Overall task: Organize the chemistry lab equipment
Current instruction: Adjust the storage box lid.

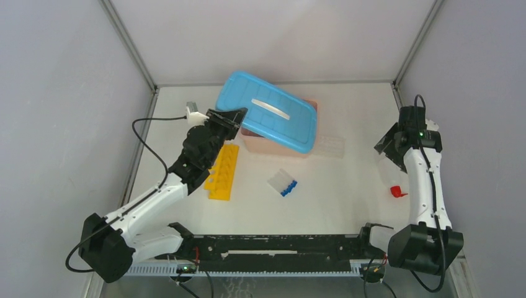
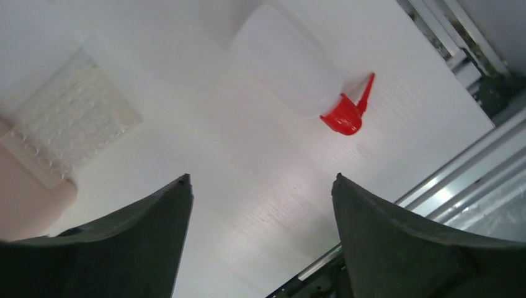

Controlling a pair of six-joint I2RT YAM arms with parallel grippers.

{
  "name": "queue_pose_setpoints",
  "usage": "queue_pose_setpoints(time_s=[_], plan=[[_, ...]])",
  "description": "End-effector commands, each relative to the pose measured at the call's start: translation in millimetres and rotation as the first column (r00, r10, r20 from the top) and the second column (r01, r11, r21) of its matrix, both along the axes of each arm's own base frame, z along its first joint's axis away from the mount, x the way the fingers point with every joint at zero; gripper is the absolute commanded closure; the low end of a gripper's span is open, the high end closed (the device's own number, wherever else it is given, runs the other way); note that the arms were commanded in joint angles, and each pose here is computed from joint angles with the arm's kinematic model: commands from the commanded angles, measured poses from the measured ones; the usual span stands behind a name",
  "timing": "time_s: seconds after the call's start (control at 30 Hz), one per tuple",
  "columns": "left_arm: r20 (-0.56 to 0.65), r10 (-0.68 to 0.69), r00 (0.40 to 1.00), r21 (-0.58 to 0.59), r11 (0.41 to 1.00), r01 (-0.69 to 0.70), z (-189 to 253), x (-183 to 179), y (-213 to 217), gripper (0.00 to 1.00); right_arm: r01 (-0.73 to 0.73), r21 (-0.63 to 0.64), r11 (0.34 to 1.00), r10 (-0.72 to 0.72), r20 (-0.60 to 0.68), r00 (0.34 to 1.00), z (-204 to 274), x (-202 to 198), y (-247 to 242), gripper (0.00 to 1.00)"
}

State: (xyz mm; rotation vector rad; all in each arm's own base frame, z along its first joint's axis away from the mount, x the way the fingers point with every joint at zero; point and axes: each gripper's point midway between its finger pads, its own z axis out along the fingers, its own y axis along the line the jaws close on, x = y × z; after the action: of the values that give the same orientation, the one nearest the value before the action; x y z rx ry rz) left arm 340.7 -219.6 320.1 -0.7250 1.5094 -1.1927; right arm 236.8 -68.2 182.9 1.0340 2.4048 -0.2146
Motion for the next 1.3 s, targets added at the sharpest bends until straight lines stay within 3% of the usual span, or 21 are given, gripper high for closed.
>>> queue_pose_setpoints(time_s=[0.0,0.23,0.77,1.27], plan=[[0.148,-0.001,0.989,-0.061,0.998,0.010,70,-17,11,1.00,-0.067,-0.070,0.995,0.064,-0.045,0.997,-4,-9,-16,0.01],[0.158,0.008,0.987,-0.050,0.999,0.000,70,-27,20,1.00,-0.094,-0.017,0.995,0.094,0.005,0.996,-24,8,-23,0.00],[0.195,-0.048,0.980,-0.172,0.982,0.082,70,-33,10,1.00,-0.144,-0.116,0.983,0.118,-0.209,0.971,-63,16,-58,0.00],[0.214,-0.065,0.975,-0.203,0.973,0.110,75,-40,11,1.00,-0.197,-0.084,0.977,0.164,-0.301,0.940,-85,7,-58,0.01]])
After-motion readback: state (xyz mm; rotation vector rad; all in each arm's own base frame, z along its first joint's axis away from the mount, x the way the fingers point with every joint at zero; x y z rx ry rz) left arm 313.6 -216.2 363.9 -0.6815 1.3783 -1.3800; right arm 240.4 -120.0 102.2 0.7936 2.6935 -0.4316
